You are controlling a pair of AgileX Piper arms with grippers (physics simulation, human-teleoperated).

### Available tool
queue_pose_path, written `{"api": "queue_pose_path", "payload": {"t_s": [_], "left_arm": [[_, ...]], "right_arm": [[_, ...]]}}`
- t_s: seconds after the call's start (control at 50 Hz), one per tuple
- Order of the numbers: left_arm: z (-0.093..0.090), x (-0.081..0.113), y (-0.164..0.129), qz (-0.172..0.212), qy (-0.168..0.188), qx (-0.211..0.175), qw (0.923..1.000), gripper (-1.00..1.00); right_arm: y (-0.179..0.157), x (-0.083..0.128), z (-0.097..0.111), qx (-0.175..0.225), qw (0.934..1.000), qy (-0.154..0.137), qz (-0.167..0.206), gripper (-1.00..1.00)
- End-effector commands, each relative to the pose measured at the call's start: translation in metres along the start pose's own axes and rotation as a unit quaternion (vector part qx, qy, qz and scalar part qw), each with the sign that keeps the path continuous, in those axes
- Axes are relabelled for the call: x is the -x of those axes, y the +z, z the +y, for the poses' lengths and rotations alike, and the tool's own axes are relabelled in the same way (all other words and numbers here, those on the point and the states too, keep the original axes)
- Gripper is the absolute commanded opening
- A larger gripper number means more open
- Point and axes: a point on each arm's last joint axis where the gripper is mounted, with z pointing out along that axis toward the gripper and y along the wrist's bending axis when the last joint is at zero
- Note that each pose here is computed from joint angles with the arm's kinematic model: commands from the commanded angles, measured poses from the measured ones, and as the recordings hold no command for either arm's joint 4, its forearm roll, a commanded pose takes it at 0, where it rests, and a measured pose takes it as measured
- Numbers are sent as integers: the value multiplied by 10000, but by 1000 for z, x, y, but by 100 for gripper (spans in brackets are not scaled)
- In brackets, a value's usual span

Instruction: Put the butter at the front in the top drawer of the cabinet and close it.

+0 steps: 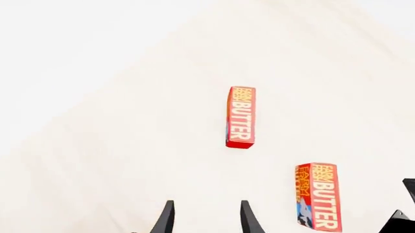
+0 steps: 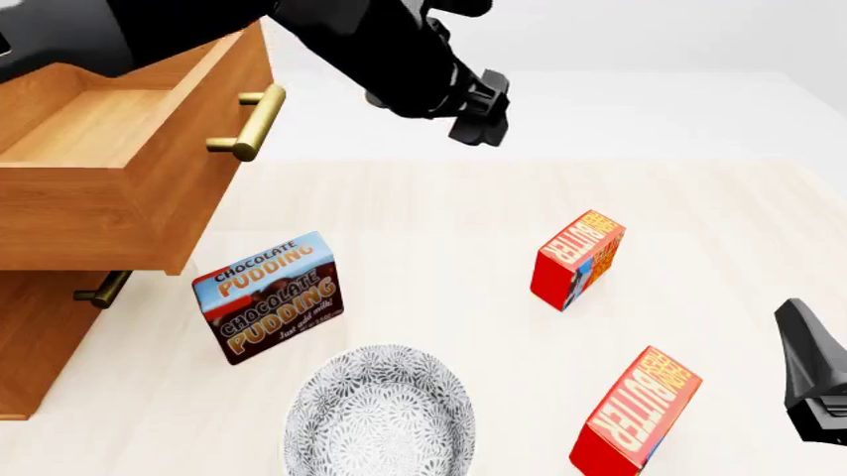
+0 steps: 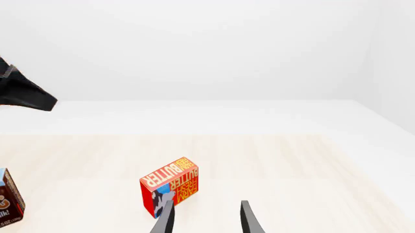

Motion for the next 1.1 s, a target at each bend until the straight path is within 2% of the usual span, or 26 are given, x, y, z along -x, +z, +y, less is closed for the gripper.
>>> {"api": "queue_pose_path", "payload": {"t_s": [0.02,0.26,0.82,1.1], "left_arm": [[-8,0,28,38,-31,-69,10000,100],[-20,1,55,92,-78,-160,9998,100],[-39,-1,95,232,-168,-285,9992,100],[-41,1,115,310,-246,-278,9988,100]], "right_arm": [[0,0,0,1,10000,-5,1,100],[0,0,0,2,10000,-5,0,100],[0,0,0,1,10000,-4,0,100],[0,0,0,1,10000,-4,0,100]]}}
